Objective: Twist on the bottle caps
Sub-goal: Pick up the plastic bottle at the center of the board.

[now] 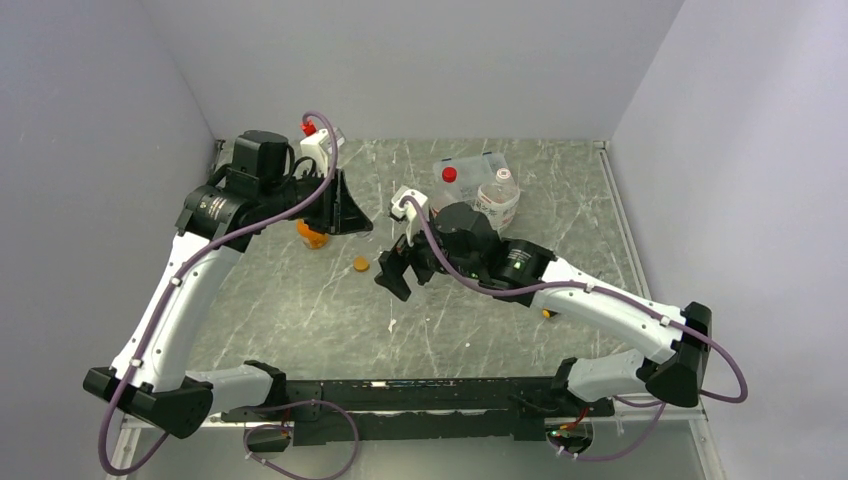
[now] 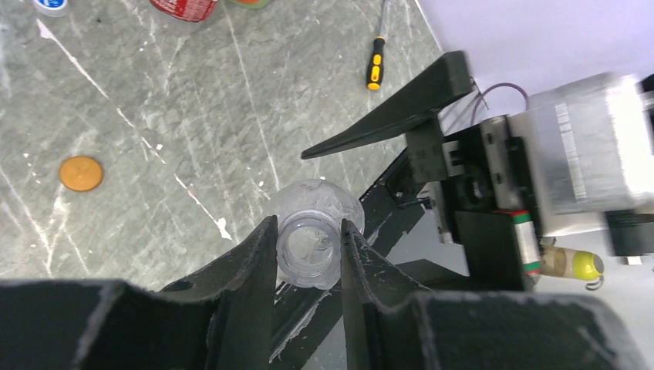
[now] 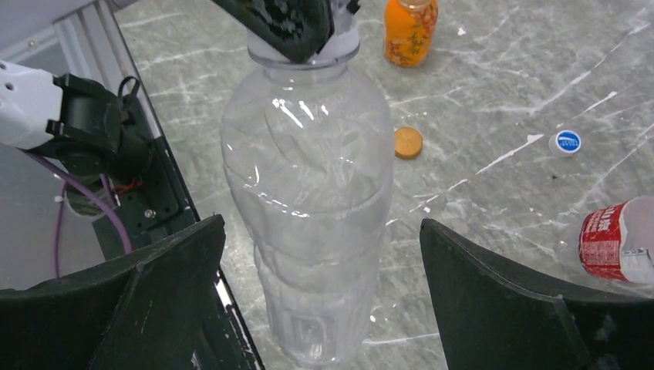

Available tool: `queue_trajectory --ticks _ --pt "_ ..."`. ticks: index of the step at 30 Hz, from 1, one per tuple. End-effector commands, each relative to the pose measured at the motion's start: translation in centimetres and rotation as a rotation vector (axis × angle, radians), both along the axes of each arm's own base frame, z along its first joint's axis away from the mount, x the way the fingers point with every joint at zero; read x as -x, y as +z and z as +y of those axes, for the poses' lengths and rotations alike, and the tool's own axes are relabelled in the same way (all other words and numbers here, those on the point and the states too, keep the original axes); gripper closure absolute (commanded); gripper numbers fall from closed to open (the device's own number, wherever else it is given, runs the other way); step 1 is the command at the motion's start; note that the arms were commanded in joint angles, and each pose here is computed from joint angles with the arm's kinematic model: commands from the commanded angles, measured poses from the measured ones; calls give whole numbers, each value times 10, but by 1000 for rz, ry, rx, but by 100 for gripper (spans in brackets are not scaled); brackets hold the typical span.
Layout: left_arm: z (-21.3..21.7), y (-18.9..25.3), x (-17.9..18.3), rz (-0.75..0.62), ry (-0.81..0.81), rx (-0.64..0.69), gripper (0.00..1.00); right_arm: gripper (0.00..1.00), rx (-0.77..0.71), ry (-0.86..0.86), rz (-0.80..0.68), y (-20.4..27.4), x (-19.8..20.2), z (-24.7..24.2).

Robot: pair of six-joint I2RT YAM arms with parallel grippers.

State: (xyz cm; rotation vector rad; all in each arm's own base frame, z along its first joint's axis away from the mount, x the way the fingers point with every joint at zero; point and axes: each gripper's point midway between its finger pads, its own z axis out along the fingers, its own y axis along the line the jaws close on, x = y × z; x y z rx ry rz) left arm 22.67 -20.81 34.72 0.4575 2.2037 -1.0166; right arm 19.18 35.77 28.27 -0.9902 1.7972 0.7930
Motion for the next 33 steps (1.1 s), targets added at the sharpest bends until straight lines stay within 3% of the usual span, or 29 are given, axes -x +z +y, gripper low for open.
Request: queue_trajectory --ticks 1,7,12,15,16,18,19,21,23,27,33 --pt "-11 33 10 -56 -63 96 100 0 -6 -25 -41 -2 -3 4" --pt "-13 36 6 -48 -52 111 100 9 -33 -49 -24 -6 -3 4" --pt "-16 40 3 -50 -43 137 100 37 -24 -96 -15 -9 -8 1" --pt "-16 42 1 -56 -33 148 100 48 -41 -117 -11 -5 -10 -2" --pt "-15 41 -1 -60 -21 142 96 51 -50 -121 -12 -2 -9 -4" --pt "-12 40 -6 -71 11 128 68 56 -66 -134 -9 3 -10 -6" --pt "-10 41 -8 -82 30 122 60 58 -67 -142 -1 4 -11 -9" --pt "-4 45 -15 -112 81 111 29 60 -70 -159 12 5 -14 -13" --pt "6 52 -22 -159 151 88 14 61 -78 -187 27 4 -18 -20" --pt "31 65 -34 -252 307 42 5 61 -85 -235 62 1 -28 -35" --pt "72 51 -62 -292 554 -89 8 61 -116 -330 85 4 -36 -65"
